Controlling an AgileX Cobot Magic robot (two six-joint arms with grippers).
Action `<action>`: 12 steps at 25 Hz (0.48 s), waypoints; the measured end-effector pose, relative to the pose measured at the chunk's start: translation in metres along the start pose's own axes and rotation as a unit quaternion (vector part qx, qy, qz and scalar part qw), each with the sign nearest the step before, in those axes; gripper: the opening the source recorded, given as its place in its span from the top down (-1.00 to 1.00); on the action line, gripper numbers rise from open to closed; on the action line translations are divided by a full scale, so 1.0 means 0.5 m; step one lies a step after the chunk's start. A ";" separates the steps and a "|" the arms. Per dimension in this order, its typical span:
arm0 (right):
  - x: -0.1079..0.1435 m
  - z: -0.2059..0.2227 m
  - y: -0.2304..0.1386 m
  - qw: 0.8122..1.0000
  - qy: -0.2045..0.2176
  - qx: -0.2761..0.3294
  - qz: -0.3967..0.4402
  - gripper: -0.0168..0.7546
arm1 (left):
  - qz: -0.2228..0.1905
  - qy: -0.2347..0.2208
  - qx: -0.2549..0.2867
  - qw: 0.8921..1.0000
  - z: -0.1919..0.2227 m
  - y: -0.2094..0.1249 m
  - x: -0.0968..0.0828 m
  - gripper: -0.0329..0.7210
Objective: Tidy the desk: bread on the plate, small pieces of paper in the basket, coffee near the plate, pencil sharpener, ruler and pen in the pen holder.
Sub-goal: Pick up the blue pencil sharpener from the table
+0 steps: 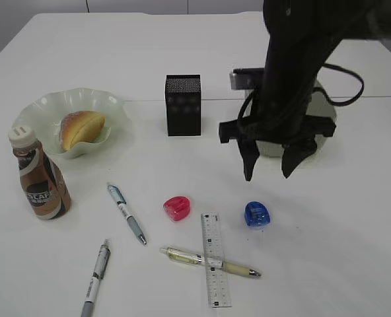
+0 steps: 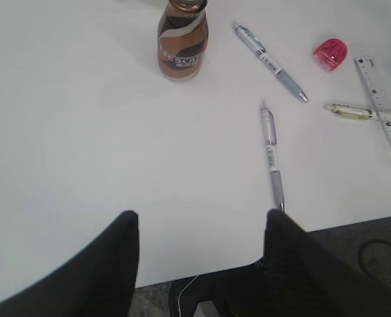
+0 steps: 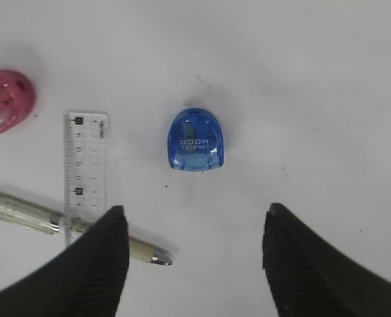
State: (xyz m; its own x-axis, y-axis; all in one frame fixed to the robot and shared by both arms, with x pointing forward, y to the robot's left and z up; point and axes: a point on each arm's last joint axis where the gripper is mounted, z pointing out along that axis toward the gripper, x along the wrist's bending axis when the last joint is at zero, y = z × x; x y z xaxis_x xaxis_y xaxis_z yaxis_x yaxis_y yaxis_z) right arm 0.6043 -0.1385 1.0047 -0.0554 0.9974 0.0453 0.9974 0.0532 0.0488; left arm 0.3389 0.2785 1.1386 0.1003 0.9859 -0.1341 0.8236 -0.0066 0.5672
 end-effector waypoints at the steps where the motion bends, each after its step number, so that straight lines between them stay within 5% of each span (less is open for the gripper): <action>1: 0.001 0.018 0.004 1.000 -0.004 0.010 0.001 -0.26 | 0.000 0.000 0.000 1.000 0.000 0.000 0.000 -0.25; 12: 0.004 0.125 0.018 0.998 -0.021 0.065 0.004 -0.26 | -0.003 -0.010 0.001 1.000 0.000 0.000 -0.004 -0.25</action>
State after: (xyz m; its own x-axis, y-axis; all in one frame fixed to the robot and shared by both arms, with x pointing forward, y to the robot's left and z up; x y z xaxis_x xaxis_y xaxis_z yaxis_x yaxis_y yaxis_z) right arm 0.6160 -0.1328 0.9426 -0.0476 0.9989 0.0036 0.9955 0.0477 -0.0817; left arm 0.3386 0.2766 1.1388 0.1064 0.9822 -0.1550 0.8254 -0.0003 0.5646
